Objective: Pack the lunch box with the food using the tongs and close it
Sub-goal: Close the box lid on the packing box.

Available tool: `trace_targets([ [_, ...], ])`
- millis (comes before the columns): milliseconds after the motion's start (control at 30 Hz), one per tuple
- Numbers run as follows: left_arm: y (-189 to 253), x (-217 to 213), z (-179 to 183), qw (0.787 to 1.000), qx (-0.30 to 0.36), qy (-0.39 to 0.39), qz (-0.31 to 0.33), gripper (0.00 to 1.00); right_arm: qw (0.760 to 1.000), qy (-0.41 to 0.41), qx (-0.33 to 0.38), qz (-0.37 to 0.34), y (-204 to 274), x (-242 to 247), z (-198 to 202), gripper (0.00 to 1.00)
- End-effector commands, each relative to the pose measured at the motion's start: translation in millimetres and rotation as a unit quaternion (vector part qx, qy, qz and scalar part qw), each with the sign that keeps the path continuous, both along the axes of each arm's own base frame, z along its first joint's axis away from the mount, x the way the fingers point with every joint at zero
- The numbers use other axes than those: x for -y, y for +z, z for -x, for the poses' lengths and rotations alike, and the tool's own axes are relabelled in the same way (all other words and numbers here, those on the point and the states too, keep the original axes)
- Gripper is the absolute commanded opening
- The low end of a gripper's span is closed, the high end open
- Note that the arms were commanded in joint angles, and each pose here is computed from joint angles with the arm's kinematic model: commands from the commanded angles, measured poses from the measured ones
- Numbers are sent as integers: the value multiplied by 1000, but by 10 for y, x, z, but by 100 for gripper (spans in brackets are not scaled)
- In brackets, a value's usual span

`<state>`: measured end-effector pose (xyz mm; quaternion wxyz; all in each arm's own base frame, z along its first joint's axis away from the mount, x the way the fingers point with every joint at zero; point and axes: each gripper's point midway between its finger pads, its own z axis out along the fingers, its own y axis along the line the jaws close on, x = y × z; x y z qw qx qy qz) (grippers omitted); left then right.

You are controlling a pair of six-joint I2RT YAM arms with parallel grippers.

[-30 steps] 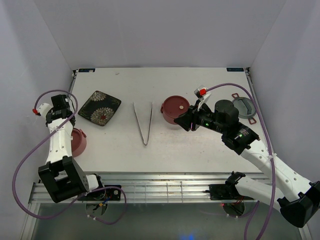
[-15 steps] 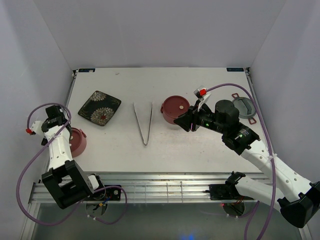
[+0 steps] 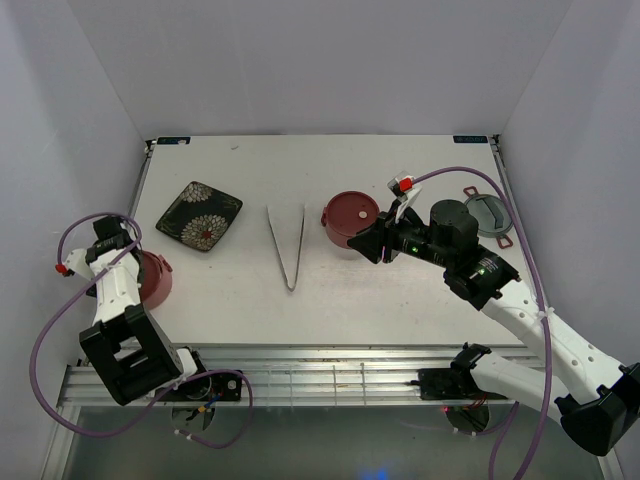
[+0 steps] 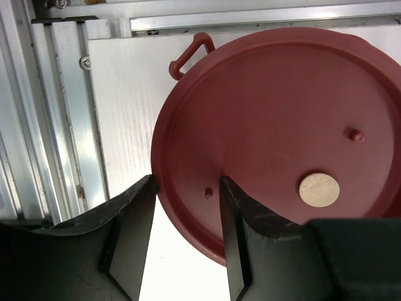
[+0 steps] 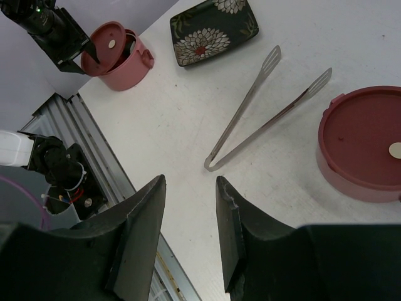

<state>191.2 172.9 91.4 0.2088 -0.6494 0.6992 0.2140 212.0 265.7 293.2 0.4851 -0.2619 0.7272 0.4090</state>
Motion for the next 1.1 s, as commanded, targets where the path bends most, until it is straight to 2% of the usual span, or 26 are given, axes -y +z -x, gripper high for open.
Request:
trace_targets([
  [0,-75,8,-126,1000,26,-7,10,54,1000,-4,13,-11,81,13,-4,44],
  [367,97,-15,-347,997,67,-44,5,53,1000,-4,11,-8,52,1,-19,44],
  [800,535,-113,-364,993,96,-50,-41,54,1000,0,5,-7,29,-41,-45,44],
  [1067,309,-177,-369,997,51,-54,-32,56,1000,-11,-3,-8,31,-99,-157,44],
])
